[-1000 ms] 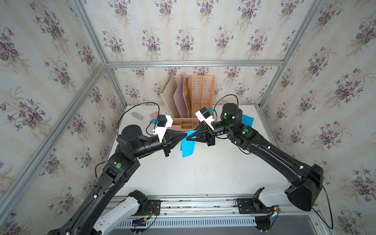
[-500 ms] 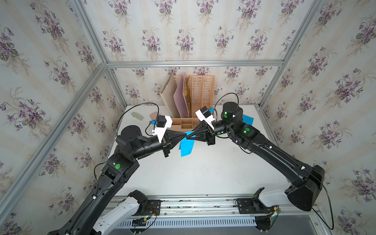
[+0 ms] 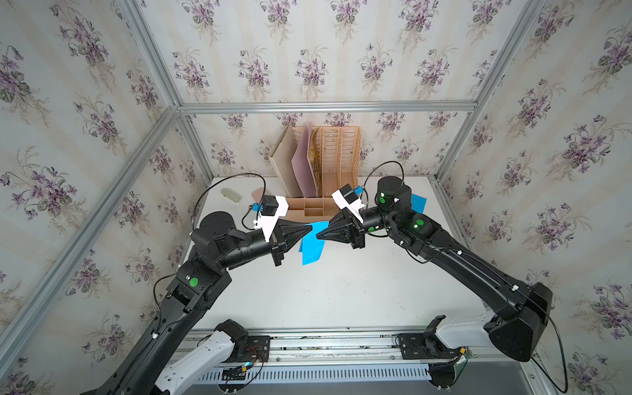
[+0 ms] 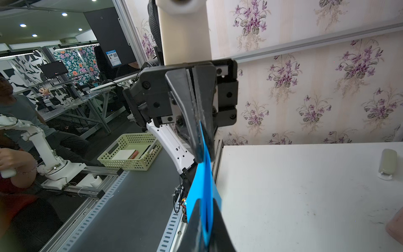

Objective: Fold the square paper along the opposite sides
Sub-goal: Smooth out the paper.

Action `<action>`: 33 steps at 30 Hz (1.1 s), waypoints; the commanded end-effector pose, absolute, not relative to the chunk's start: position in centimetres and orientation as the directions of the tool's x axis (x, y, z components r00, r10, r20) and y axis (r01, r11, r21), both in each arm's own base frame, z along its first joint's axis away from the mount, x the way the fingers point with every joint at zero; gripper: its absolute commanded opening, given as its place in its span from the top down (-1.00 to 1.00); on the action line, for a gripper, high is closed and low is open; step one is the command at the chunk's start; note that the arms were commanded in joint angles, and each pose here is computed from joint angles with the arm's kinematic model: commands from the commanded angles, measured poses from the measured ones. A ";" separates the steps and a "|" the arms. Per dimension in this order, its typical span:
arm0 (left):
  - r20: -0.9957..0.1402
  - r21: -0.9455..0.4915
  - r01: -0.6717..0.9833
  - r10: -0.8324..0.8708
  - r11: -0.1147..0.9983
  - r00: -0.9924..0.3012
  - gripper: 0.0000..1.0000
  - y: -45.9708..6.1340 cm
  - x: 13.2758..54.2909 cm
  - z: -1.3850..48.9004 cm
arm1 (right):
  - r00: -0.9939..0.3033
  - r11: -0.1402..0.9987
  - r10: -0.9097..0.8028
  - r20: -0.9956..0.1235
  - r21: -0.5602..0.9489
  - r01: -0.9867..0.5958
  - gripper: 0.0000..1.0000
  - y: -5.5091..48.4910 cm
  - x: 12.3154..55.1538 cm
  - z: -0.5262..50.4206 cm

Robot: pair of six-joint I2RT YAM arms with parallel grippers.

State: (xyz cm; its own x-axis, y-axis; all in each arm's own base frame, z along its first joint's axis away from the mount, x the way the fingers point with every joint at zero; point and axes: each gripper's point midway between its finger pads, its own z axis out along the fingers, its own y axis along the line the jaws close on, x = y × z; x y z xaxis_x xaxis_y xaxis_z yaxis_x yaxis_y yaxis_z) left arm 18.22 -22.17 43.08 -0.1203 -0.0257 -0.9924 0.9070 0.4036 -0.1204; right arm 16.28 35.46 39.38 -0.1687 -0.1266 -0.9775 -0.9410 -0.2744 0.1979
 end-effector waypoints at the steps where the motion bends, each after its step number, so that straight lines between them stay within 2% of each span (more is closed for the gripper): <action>1: -0.996 -0.093 0.908 -0.040 0.409 -0.084 1.00 -22.0 18.1 44.1 | -0.157 -0.289 -0.121 -0.980 0.186 -0.939 0.79 35.4 16.0 39.5; 2: -0.996 -0.093 0.908 -0.040 0.409 -0.084 1.00 -22.0 18.1 44.1 | -0.160 -0.290 -0.122 -0.980 0.189 -0.938 1.00 35.4 16.1 39.5; 8: -0.996 -0.093 0.909 -0.044 0.406 -0.082 1.00 -22.1 18.1 44.3 | -0.182 -0.307 -0.120 -0.976 0.210 -0.928 1.00 35.5 15.9 39.1; 9: -0.996 -0.094 0.909 -0.047 0.406 -0.082 1.00 -22.0 18.1 44.4 | -0.182 -0.311 -0.118 -0.976 0.210 -0.927 0.76 35.5 15.9 39.1; 11: -0.995 -0.096 0.910 -0.050 0.404 -0.083 1.00 -22.1 18.2 44.4 | -0.187 -0.321 -0.119 -0.975 0.216 -0.922 0.42 35.6 15.8 39.0; 12: -0.995 -0.098 0.910 -0.052 0.403 -0.084 1.00 -22.1 18.3 44.4 | -0.193 -0.325 -0.121 -0.974 0.223 -0.919 0.33 35.6 15.8 38.9; 13: -0.995 -0.098 0.911 -0.053 0.401 -0.084 1.00 -22.2 18.2 44.4 | -0.197 -0.329 -0.122 -0.973 0.227 -0.917 0.33 35.7 15.9 38.9; 14: -0.995 -0.099 0.911 -0.055 0.400 -0.084 1.00 -22.2 18.2 44.5 | -0.202 -0.331 -0.124 -0.971 0.233 -0.914 0.42 35.8 15.9 38.9; 16: -0.995 -0.101 0.912 -0.057 0.397 -0.085 1.00 -22.3 18.3 44.5 | -0.212 -0.336 -0.124 -0.969 0.242 -0.910 1.00 35.9 16.0 38.9; 22: -0.995 -0.094 0.912 -0.063 0.400 -0.075 1.00 -22.2 18.3 44.9 | -0.210 -0.337 -0.118 -0.971 0.238 -0.911 1.00 35.7 15.8 38.9; 24: -0.996 -0.088 0.909 -0.065 0.406 -0.068 1.00 -22.1 18.3 45.1 | -0.210 -0.338 -0.116 -0.971 0.237 -0.911 0.53 35.7 15.8 38.9; 25: -0.996 -0.084 0.910 -0.066 0.407 -0.063 1.00 -22.1 18.3 45.3 | -0.210 -0.339 -0.115 -0.971 0.238 -0.910 0.46 35.7 15.7 38.8; 26: -0.996 -0.083 0.909 -0.068 0.408 -0.061 1.00 -22.1 18.3 45.4 | -0.215 -0.339 -0.118 -0.970 0.242 -0.909 0.53 35.7 15.8 38.7; 27: -0.996 -0.079 0.910 -0.068 0.407 -0.056 1.00 -22.1 18.3 45.6 | -0.216 -0.337 -0.118 -0.969 0.244 -0.909 0.98 35.8 15.8 38.7; 33: -0.996 -0.073 0.909 -0.073 0.410 -0.047 1.00 -22.0 18.2 46.0 | -0.217 -0.338 -0.115 -0.969 0.244 -0.909 1.00 35.7 15.7 38.6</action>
State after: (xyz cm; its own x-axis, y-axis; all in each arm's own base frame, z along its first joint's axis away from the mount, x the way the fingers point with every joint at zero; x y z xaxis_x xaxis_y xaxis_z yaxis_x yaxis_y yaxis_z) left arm 18.32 -22.12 44.76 -0.0894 -0.0488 -0.9948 0.9076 0.4074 -0.1015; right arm 15.92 35.84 38.09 -0.2277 -0.1299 -0.9650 -0.9084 -0.3287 0.2585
